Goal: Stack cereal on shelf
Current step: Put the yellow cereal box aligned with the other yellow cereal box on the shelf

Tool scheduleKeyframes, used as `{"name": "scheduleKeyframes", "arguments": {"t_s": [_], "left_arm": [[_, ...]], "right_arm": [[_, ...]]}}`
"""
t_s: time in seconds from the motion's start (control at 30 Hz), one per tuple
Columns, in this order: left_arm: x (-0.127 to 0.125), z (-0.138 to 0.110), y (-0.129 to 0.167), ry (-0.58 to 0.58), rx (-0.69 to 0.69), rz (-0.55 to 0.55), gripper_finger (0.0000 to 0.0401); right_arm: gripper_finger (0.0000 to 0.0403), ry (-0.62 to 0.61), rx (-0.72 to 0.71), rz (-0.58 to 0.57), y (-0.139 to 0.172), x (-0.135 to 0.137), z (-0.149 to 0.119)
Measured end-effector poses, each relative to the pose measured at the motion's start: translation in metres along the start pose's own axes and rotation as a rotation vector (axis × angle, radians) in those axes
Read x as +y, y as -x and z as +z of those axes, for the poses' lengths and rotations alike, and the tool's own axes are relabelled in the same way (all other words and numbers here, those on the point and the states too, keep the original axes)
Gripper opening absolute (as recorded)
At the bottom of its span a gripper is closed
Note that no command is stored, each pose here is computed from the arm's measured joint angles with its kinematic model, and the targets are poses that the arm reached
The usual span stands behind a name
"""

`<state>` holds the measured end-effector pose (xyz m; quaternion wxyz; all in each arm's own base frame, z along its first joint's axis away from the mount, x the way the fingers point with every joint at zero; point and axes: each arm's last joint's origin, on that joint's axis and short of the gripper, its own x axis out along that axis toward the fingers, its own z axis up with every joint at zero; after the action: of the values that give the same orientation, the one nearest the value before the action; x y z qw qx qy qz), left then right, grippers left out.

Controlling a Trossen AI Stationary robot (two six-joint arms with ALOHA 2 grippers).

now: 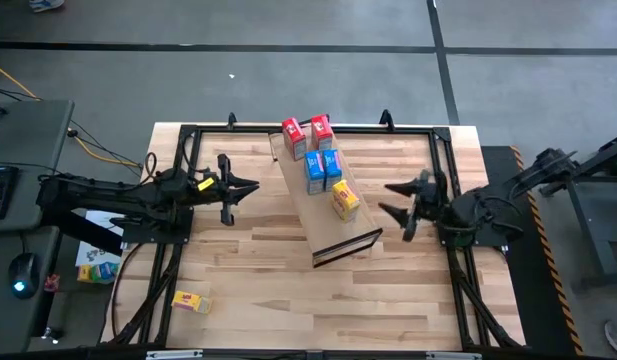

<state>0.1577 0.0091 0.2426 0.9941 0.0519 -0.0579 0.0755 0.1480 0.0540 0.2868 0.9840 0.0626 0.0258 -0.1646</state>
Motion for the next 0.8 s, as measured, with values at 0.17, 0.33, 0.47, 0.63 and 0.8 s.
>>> {"name": "scheduleKeyframes", "arguments": {"t_s": [0.17, 0.33, 0.47, 0.63, 0.8], "left_arm": [[0.000, 0.001, 0.000, -0.031, -0.012, 0.002, 0.0033], [0.000, 0.001, 0.000, -0.047, -0.011, 0.002, 0.0033], [0.000, 0.001, 0.000, -0.051, -0.011, -0.001, 0.0034], [-0.004, 0.004, 0.000, -0.044, -0.017, -0.029, 0.0082], [-0.006, 0.019, -0.004, -0.040, 0.025, -0.049, 0.0180]], "right_arm": [[0.0254, 0.034, -0.130, 0.023, -0.002, -0.001, -0.019], [0.0254, 0.028, -0.149, -0.108, -0.002, -0.006, -0.023], [0.0254, 0.047, -0.156, -0.119, -0.001, -0.007, -0.022], [0.0254, 0.050, -0.155, -0.119, -0.001, -0.007, -0.022], [0.0254, 0.050, -0.155, -0.116, -0.001, -0.007, -0.022]]}}
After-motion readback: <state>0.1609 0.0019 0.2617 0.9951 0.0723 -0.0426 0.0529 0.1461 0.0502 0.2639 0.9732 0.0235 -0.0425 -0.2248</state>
